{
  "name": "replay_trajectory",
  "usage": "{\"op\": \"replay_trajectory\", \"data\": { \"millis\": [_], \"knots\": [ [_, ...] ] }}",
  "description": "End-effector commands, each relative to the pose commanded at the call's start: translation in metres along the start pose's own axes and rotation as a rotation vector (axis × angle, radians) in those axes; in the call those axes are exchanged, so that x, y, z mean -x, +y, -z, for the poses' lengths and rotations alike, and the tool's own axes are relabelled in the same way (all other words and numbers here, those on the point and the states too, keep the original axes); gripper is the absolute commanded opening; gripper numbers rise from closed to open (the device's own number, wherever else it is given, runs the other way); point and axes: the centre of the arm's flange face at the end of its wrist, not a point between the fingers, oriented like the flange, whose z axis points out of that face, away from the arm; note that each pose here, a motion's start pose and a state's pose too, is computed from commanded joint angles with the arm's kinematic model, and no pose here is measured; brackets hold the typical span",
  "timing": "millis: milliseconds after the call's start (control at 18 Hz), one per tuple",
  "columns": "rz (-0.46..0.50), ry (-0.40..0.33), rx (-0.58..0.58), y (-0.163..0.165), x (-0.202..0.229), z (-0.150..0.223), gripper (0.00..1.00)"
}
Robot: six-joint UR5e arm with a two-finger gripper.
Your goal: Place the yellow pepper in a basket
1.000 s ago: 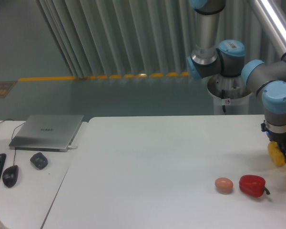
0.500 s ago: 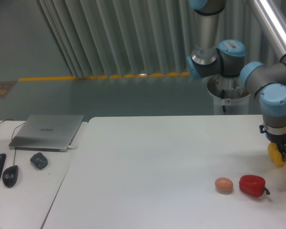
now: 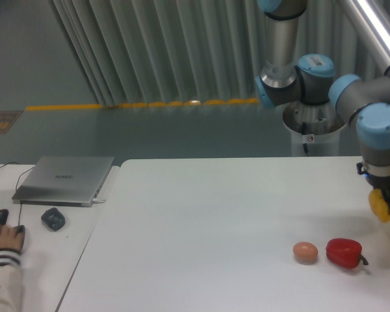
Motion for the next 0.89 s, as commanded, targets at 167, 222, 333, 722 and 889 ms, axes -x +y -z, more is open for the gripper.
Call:
{"op": "replay_trajectory", "data": {
  "millis": [167, 222, 333, 722, 889],
  "knots": [
    [0.040, -0.129, -0.004, 0.011, 0.015, 0.019, 0.35],
    [0.045, -0.157, -0.002, 0.013, 0.019, 0.019, 0.37],
    [0.067, -0.212, 0.010, 0.016, 0.027, 0.021, 0.37],
    [-0.155, -0.180, 0.178, 0.070, 0.038, 0.007, 0.37],
    [-0.238, -0.162, 0.247, 0.086, 0.041, 0.001, 0.37]
  ]
}}
